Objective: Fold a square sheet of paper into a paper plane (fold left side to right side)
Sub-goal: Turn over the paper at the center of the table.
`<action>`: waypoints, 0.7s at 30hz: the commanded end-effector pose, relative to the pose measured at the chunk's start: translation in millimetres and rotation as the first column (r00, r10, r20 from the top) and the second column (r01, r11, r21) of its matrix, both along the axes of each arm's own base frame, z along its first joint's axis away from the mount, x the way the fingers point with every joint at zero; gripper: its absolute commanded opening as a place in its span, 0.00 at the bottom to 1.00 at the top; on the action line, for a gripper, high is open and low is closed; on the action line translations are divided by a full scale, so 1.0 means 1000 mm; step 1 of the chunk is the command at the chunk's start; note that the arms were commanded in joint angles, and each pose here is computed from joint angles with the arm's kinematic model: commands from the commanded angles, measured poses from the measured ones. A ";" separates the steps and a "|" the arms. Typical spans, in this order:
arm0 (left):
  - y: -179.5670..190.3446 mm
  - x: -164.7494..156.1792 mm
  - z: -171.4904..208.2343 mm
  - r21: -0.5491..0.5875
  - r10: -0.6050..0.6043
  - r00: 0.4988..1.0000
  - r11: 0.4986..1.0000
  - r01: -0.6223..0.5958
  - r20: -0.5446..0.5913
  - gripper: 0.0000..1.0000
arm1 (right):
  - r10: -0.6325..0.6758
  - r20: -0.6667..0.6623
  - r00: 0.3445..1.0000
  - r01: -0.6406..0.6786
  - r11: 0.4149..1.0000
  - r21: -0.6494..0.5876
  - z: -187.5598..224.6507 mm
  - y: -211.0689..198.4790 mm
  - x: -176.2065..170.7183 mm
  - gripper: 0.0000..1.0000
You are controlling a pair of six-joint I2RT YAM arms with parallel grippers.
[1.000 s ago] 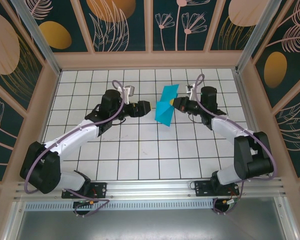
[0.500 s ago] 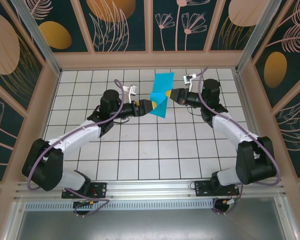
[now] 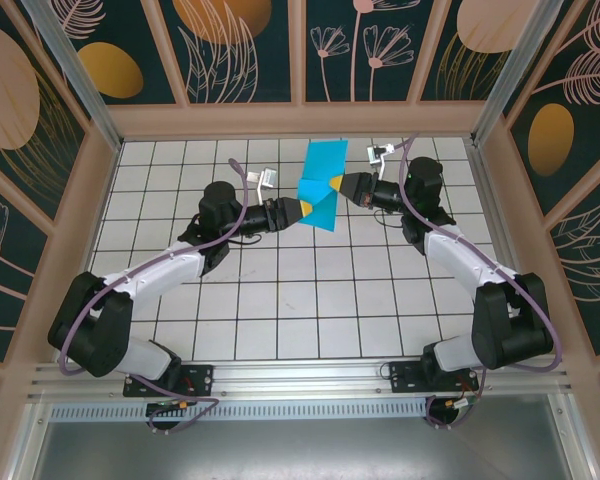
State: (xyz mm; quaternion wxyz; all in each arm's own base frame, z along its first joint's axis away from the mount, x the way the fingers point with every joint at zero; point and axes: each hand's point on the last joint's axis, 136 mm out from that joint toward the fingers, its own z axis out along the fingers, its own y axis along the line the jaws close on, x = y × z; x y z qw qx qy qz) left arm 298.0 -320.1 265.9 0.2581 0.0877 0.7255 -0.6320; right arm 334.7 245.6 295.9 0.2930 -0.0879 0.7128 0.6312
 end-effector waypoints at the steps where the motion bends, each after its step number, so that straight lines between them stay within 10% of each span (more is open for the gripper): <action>1: 0.002 0.002 0.004 -0.011 0.004 0.999 1.000 -0.004 0.034 0.42 | 0.032 0.070 0.997 -0.033 0.999 0.020 0.017 0.002 -0.011 0.05; 12: 0.003 0.008 -0.004 0.026 0.038 0.999 0.999 -0.039 0.035 0.13 | 0.023 0.044 0.999 -0.023 1.000 -0.018 0.000 0.000 -0.014 0.13; 21: 0.027 0.022 -0.040 0.360 0.159 0.981 0.914 -0.188 0.108 0.05 | -0.236 0.035 0.971 0.236 0.926 -0.295 -0.040 -0.041 0.009 0.55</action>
